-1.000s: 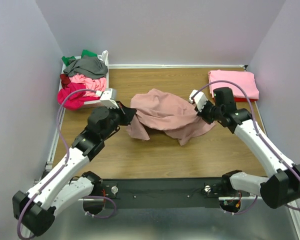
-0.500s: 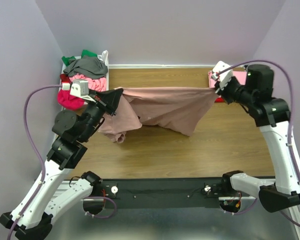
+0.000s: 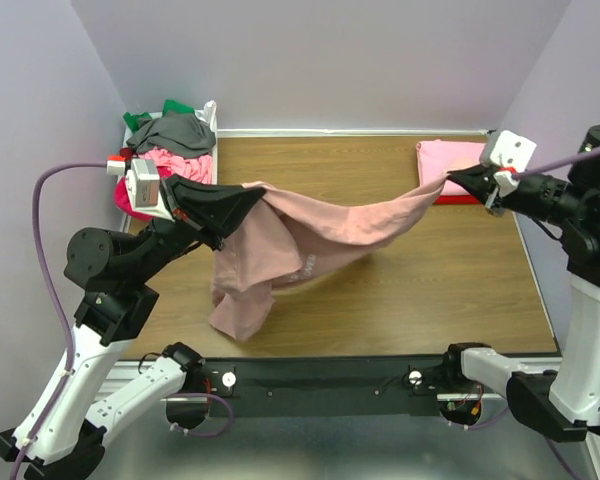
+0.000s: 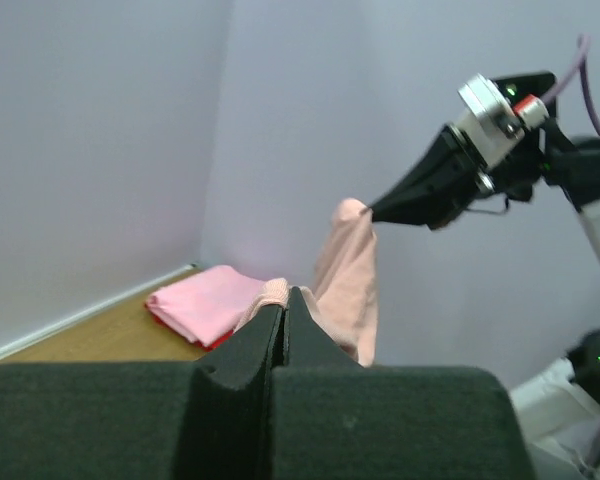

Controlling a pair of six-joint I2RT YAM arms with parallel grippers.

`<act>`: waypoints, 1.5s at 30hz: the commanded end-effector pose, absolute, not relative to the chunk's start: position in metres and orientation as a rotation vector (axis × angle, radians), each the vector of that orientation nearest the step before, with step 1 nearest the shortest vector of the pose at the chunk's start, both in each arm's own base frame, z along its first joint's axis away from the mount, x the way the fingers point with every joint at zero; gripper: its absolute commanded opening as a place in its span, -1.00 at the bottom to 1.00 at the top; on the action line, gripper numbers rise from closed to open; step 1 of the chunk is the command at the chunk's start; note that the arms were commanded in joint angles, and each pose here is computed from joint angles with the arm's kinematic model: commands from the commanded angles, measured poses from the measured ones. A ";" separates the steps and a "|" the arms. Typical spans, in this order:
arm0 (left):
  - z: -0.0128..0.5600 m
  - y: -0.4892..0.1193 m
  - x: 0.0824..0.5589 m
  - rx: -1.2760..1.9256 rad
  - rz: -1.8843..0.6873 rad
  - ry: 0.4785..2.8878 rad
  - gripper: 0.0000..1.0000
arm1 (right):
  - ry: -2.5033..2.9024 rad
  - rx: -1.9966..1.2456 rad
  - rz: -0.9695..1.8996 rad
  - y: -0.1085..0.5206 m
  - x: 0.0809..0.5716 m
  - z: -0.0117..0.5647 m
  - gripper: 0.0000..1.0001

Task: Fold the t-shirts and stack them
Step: Flatten the tshirt out

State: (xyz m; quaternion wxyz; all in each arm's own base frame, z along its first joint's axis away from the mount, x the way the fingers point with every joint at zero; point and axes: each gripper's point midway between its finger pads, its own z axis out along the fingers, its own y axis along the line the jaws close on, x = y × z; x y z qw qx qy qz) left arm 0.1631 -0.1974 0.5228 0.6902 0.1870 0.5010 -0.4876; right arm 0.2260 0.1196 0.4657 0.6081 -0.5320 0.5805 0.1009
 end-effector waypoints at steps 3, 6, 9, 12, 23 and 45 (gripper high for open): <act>0.536 -0.200 0.098 0.614 -1.262 0.945 -1.00 | 1.200 -1.241 0.285 0.125 0.172 0.503 -0.99; 0.543 -0.196 0.093 0.609 -1.259 0.921 -1.00 | 1.195 -1.217 0.269 0.122 0.173 0.514 -0.99; 0.535 -0.198 0.107 0.574 -1.226 0.951 -1.00 | 1.227 -1.164 0.226 0.114 0.187 0.521 -0.99; 0.501 -0.197 0.154 0.435 -1.115 1.045 -1.00 | 1.305 -1.094 0.177 0.100 0.215 0.512 -0.99; 0.366 -0.196 0.346 0.086 -0.885 1.396 -1.00 | 1.569 -0.862 0.259 0.069 0.380 0.368 -0.99; 0.296 -0.138 0.411 0.170 -0.659 1.757 0.85 | 1.896 -0.908 0.513 0.128 0.368 0.205 0.99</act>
